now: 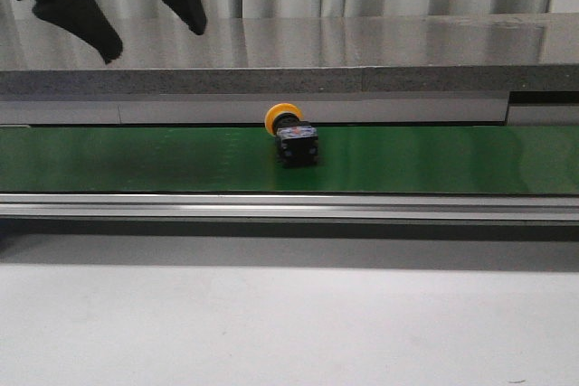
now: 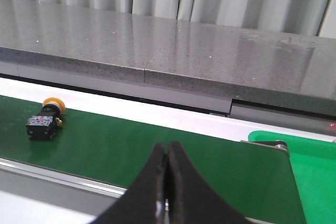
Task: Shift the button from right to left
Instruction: 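Lower the open left gripper over the button on the belt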
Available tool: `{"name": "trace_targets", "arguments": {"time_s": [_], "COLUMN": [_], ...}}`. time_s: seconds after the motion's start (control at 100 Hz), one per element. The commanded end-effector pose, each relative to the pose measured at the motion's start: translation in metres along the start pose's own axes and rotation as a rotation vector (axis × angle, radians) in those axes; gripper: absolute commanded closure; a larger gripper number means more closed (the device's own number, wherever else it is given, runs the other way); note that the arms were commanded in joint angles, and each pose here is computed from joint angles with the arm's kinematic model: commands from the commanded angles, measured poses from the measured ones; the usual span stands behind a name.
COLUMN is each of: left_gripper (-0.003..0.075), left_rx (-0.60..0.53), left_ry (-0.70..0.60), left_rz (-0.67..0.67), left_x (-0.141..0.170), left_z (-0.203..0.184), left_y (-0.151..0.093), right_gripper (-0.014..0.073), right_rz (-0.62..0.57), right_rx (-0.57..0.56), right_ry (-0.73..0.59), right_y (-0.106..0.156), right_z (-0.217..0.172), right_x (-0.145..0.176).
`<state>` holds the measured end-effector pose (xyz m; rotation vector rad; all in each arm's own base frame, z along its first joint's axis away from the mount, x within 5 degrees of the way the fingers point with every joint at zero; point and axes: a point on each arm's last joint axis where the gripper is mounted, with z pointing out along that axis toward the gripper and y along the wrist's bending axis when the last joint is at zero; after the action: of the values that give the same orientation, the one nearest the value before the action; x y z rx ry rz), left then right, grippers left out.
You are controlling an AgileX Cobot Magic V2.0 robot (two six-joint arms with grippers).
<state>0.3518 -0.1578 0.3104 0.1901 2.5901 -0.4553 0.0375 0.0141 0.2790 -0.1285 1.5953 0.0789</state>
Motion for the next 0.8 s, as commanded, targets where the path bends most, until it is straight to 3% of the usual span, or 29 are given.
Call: {"name": "trace_targets", "arguments": {"time_s": [0.0,0.22,0.79], "left_gripper": [0.0101,0.0101,0.0101], "left_rx": [0.050,-0.068,-0.051], "left_ry": [-0.052,-0.004,0.043], "left_rz": [0.006,0.055,0.016], "left_x": [-0.009,-0.003,0.001], "left_z": [-0.015,0.003,0.017], "left_y": [-0.022,-0.042,-0.048], "right_gripper": [0.0662,0.0662,0.0662], "right_rz": [0.006,0.006,0.006], "right_rx": [0.023,0.023,0.023], "right_ry": [-0.081,-0.081,-0.081], "right_y": [-0.002,-0.002,-0.002], "right_z": [-0.002,-0.002,-0.002], "right_x": [-0.013,-0.013,-0.013]}}
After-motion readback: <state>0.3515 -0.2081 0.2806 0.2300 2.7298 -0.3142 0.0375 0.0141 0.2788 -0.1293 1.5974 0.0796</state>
